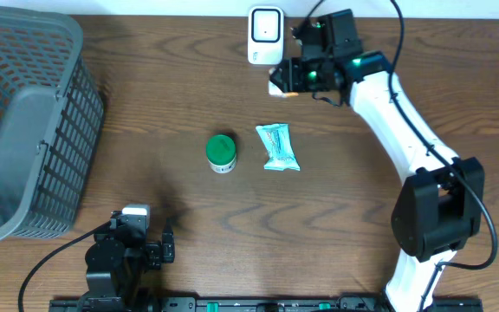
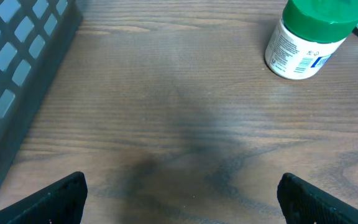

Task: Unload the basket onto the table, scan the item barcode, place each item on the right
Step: 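Carry the Kleenex pack to the scanner and hold it in front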

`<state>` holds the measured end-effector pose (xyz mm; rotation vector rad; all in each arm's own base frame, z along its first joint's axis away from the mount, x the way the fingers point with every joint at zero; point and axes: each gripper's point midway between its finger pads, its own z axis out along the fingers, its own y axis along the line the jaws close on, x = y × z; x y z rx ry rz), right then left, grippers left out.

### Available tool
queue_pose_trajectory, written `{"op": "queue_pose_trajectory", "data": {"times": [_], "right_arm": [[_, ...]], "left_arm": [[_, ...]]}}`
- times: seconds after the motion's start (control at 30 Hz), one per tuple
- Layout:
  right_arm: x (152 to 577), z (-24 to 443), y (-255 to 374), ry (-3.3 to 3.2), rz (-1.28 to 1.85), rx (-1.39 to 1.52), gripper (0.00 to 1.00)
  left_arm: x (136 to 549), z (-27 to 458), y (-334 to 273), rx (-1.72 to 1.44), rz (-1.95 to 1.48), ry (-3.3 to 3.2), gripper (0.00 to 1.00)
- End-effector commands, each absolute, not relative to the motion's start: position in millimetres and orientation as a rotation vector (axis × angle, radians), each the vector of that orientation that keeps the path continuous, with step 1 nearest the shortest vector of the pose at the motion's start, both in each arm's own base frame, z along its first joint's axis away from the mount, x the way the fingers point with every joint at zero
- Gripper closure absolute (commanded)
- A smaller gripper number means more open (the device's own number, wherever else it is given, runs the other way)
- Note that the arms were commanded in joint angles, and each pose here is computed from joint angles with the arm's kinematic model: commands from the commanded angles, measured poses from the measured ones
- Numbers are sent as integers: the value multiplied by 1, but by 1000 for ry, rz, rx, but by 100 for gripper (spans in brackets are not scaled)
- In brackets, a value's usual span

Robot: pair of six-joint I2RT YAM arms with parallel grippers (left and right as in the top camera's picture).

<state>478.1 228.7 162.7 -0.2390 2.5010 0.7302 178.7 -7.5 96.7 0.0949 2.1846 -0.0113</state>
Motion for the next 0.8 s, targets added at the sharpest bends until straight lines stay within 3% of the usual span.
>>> {"op": "queue_pose_trajectory", "data": {"times": [0.0,0.17,0.4,0.57,0.77], "right_arm": [[490,163,250,2444,650,-231,53],[518,158,263,2329,516,-211,54],[589,147,248,2068,325,-99,60],[633,136,237,1861,370,-32,60],[655,108,221,1780,360,10,59]], "left_arm": [[179,97,-8,102,-12,2186,2],[179,97,-8,102,-12,2186,2],[179,96,-8,102,-12,2186,2],[179,97,-8,102,-12,2186,2],[179,96,-8,102,-12,2186,2]]}}
